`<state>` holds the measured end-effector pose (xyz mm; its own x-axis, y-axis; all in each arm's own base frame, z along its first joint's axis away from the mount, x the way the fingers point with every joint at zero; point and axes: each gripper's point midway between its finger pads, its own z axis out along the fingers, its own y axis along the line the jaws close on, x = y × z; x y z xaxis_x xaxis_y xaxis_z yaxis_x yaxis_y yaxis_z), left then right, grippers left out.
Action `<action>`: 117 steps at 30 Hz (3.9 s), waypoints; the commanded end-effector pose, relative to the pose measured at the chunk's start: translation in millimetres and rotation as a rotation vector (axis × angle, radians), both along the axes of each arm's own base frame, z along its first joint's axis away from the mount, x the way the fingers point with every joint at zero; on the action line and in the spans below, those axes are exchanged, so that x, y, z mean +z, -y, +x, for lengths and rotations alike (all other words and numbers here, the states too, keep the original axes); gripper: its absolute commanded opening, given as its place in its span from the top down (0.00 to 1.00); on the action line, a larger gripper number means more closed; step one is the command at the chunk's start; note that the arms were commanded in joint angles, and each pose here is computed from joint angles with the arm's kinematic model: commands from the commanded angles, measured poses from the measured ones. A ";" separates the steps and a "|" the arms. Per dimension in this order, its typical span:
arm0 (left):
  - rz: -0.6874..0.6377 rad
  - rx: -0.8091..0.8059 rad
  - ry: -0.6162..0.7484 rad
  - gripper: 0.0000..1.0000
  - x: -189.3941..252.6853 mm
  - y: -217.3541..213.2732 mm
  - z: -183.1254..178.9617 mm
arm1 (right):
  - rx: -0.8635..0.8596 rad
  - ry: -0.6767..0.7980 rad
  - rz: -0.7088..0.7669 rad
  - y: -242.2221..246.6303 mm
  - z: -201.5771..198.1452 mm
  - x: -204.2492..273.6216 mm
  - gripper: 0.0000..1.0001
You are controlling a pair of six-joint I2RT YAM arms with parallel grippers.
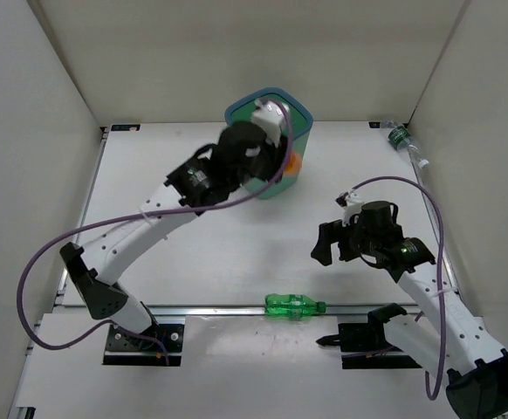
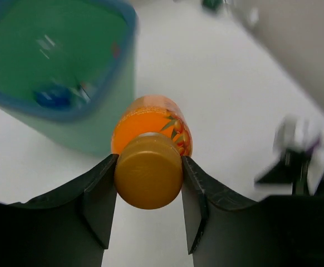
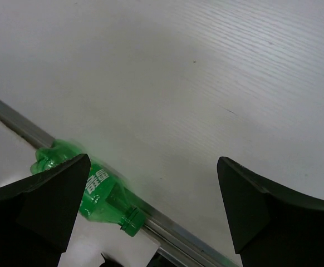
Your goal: Put the plastic bottles in the bin
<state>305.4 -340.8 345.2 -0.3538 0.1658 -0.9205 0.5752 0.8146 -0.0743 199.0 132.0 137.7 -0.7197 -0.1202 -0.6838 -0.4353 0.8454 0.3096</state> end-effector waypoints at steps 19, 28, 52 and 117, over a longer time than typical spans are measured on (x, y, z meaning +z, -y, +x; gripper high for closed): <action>-0.054 0.527 0.303 0.01 93.9 -77.1 170.7 | 0.481 0.039 -0.045 -81.9 -43.3 17.6 0.03; -0.109 0.541 0.155 0.01 81.1 -162.2 72.2 | 0.824 0.022 -0.112 -123.5 -83.2 -10.3 0.02; 0.017 0.805 -0.378 0.01 -138.4 -305.1 -113.5 | 0.903 -0.007 -0.490 -111.1 -106.1 -113.4 0.05; -0.034 0.795 -0.543 0.02 -207.3 -256.2 -6.0 | -0.317 0.471 -0.533 254.4 400.1 83.9 0.01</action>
